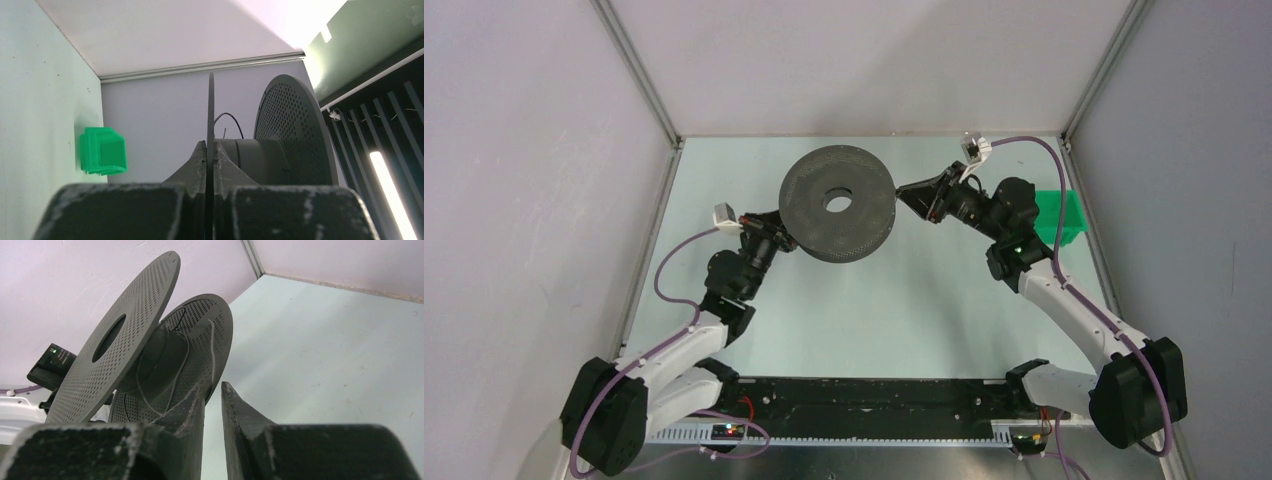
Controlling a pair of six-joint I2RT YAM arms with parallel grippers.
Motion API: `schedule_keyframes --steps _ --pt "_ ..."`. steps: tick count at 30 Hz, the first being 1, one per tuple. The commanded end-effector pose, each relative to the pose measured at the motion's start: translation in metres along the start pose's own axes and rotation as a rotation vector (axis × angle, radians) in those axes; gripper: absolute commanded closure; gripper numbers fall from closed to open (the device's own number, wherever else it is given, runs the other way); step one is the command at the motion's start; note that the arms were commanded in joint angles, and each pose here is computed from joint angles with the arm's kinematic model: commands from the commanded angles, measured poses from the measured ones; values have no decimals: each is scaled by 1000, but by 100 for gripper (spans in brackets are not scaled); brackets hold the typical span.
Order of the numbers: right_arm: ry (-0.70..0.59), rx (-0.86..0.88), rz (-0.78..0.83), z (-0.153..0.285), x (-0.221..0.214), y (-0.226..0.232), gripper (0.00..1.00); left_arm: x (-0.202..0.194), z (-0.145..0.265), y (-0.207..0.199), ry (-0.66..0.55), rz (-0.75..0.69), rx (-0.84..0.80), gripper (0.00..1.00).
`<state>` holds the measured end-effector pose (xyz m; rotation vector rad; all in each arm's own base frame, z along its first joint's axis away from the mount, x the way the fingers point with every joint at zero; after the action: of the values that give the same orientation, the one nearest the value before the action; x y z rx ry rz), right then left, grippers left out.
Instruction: Wrap the cables
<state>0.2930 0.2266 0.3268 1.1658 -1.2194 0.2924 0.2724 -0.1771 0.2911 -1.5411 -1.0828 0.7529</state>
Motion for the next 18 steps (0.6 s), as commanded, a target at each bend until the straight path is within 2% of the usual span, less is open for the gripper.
schedule_keyframes --steps 1,7,14,18 --pt "-42 42 21 -6 19 16 78 2 -3 -50 -3 26 -173 100" --pt "-32 48 13 -10 14 17 80 2 -4 -50 -3 28 -175 100" --pt "-36 37 26 -7 14 22 99 3 -4 -45 -14 28 -163 100" --pt "-52 -21 68 -6 13 24 100 4 -5 -36 -24 15 -140 100"
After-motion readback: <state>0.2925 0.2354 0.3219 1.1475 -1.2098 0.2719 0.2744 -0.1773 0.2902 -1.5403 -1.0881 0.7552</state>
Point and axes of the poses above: each gripper's point midway between its finger pads, its own z axis back along the fingers, its own y axis along the line the jaws close on, x = y × z, the point moved 3 cm from there along z, back along the fingers, and after that the axes turned 6 degrees about -z, right-handed, at the moved point
